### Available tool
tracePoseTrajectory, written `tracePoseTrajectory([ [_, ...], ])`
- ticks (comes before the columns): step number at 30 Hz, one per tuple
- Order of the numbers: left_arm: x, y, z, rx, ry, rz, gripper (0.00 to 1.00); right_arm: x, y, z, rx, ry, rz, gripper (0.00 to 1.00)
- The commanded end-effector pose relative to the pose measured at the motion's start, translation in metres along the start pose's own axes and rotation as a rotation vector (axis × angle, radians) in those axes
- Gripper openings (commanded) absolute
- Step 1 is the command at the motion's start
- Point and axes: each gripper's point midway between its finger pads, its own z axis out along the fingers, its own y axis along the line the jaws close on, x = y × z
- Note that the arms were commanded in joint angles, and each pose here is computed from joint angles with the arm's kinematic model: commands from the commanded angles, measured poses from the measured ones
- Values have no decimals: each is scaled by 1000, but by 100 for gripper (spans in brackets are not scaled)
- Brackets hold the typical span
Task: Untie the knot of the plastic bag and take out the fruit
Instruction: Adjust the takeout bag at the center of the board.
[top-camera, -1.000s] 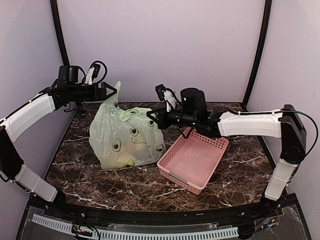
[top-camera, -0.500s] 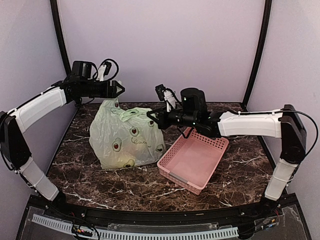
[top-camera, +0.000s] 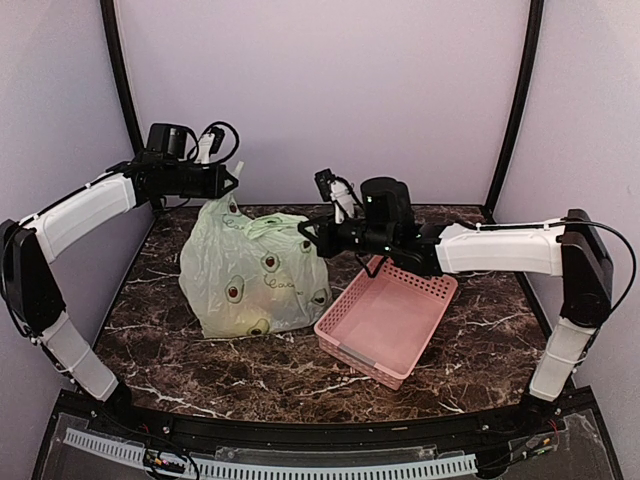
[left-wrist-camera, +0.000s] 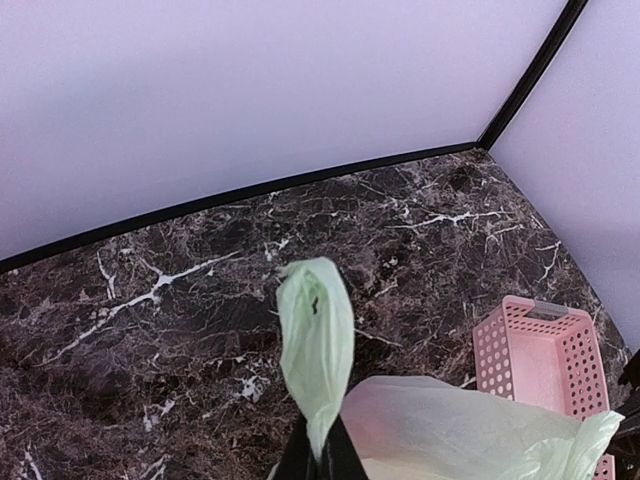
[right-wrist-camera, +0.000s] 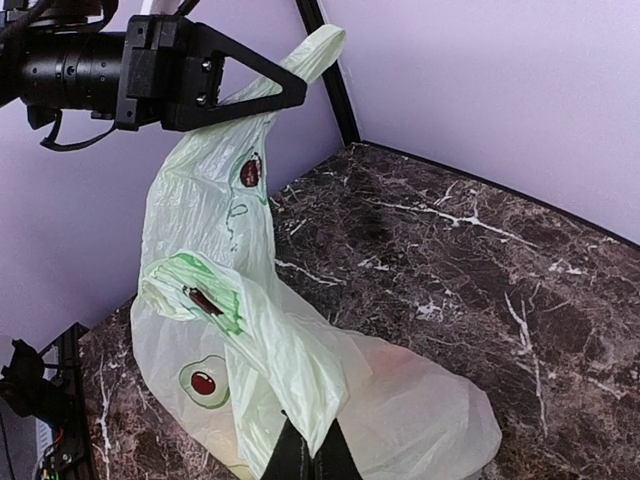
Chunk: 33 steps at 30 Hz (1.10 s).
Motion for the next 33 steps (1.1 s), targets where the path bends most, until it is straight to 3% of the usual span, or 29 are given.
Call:
tracePoseTrajectory([
  [1, -20, -11, -16, 28, -43, 49, 1, -21, -29, -2, 71, -16, 139, 0],
  [5, -35, -13, -23, 28, -76, 98, 1, -50, -57, 3, 84, -33, 175, 0],
  [10, -94, -15, -49, 58, -203, 143, 1, -116, -79, 2, 79, -118, 112, 0],
  [15, -146, -45, -80, 194, -380, 302, 1, -167, -57, -3, -18, -226, -67, 0],
  [18, -149, -60, -92, 264, -445, 357, 1, -156, -42, -6, -106, -245, -115, 0],
  [22, -113, -61, -90, 302, -435, 371, 1, -103, -29, -6, -175, -197, -109, 0],
  [29, 8, -35, -73, 243, -284, 249, 1, 11, -11, 7, -223, 5, 43, 1],
  [33, 49, -29, -77, 226, -196, 178, 2, 27, -3, -1, -197, 36, 56, 14],
])
